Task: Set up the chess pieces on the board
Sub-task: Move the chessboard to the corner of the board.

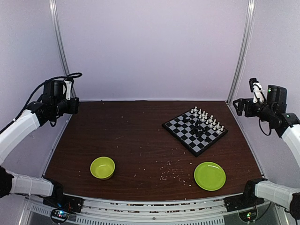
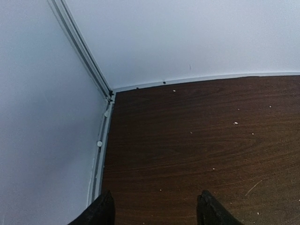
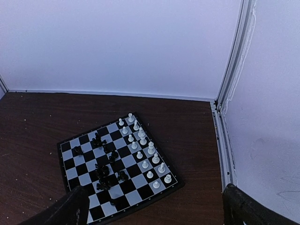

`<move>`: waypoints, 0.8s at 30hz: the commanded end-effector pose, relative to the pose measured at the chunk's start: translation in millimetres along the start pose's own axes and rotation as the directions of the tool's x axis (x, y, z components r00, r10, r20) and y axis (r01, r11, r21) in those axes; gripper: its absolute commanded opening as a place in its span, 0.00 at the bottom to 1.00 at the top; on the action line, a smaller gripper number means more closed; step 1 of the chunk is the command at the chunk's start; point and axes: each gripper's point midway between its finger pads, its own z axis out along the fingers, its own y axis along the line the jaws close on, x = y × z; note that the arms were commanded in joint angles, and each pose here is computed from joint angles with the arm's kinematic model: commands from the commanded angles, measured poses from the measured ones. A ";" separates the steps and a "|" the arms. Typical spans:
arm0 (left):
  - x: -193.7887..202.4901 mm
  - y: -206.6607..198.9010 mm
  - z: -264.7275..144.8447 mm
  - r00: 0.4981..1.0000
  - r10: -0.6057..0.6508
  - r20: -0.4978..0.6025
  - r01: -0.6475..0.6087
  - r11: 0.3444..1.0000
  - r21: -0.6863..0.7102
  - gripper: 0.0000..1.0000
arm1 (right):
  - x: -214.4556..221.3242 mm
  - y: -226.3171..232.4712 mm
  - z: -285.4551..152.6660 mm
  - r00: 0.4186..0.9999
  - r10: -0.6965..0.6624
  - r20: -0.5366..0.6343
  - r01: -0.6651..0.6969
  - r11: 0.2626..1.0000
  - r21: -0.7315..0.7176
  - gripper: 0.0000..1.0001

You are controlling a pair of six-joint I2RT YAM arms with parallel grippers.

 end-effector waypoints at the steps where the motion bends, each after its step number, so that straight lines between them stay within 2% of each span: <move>1: -1.5 -31.5 16.9 1.000 -0.022 0.019 0.017 0.979 0.202 0.61 | 14.4 -3.7 14.2 0.994 -0.066 -0.085 0.068 0.998 0.013 0.98; 5: 7.4 -59.7 26.0 1.000 -0.011 -0.014 0.015 0.947 0.321 0.62 | 26.7 -14.0 39.0 0.980 -0.064 -0.187 0.071 0.997 0.033 0.88; 10: 10.1 -119.1 22.0 0.998 0.048 -0.049 -0.019 0.883 0.469 0.58 | 43.0 -30.7 80.1 0.947 -0.030 -0.320 0.048 0.998 0.050 0.71; 16: 14.2 -203.1 13.4 0.992 0.068 -0.110 0.015 0.787 0.617 0.47 | 76.7 -56.1 140.9 0.858 0.033 -0.513 0.006 0.997 0.073 0.41; 20: 21.9 -263.5 8.8 0.983 0.093 -0.156 0.043 0.716 0.697 0.32 | 100.7 -74.6 178.2 0.782 0.079 -0.618 -0.027 0.995 0.093 0.21; 24: 33.7 -317.8 10.4 0.971 0.108 -0.211 0.090 0.655 0.750 0.04 | 126.4 -93.5 204.6 0.702 0.092 -0.706 -0.017 0.994 0.112 0.06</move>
